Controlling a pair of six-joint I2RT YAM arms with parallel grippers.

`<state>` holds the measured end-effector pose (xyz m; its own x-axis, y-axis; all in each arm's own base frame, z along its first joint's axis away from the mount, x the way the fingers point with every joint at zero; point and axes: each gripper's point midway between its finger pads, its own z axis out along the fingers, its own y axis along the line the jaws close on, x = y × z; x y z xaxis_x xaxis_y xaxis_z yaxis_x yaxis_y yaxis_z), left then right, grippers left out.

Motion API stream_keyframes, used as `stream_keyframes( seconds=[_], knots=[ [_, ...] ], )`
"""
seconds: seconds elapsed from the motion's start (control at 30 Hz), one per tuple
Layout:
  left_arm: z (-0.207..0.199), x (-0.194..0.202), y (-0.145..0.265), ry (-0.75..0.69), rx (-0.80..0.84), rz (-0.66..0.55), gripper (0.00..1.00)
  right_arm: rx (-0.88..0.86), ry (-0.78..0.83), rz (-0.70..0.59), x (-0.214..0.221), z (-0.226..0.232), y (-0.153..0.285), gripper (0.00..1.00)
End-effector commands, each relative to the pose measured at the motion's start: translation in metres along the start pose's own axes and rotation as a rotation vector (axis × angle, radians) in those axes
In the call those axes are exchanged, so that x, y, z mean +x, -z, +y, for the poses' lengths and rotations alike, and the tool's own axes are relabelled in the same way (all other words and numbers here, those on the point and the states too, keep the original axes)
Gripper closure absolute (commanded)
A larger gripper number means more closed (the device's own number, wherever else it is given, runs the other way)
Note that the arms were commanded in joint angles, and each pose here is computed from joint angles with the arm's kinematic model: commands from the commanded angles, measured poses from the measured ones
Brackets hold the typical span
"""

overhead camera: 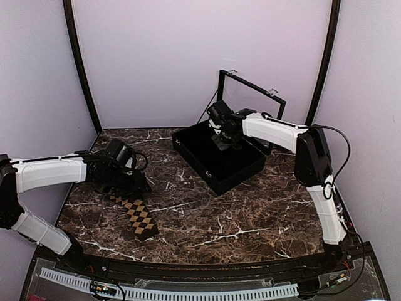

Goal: Roll the socks
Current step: Place the sock in the storage box.

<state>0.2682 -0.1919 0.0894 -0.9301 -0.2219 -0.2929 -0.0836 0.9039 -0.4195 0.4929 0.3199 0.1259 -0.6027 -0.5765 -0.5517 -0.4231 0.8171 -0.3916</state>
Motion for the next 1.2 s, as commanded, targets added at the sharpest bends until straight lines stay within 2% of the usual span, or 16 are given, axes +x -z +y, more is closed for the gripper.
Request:
stream_keyframes(
  seconds=[0.0,0.2,0.47,0.77,1.17],
  knots=[
    [0.006,0.009,-0.004,0.009,-0.014,0.047,0.45,-0.063,-0.004,0.049,0.008,0.01,-0.005,1.0],
    [0.006,0.011,-0.008,0.01,-0.012,0.062,0.45,-0.105,-0.021,0.101,0.02,0.014,-0.008,1.0],
    [0.008,0.015,-0.013,0.015,-0.008,0.075,0.45,-0.127,-0.057,0.113,0.026,0.006,0.014,1.0],
    [0.007,0.019,-0.02,0.016,0.003,0.098,0.45,-0.176,-0.061,0.144,0.017,0.016,-0.002,1.0],
    [0.008,0.02,-0.023,0.009,-0.005,0.109,0.45,-0.206,-0.07,0.285,0.053,0.026,-0.023,1.0]
  ],
)
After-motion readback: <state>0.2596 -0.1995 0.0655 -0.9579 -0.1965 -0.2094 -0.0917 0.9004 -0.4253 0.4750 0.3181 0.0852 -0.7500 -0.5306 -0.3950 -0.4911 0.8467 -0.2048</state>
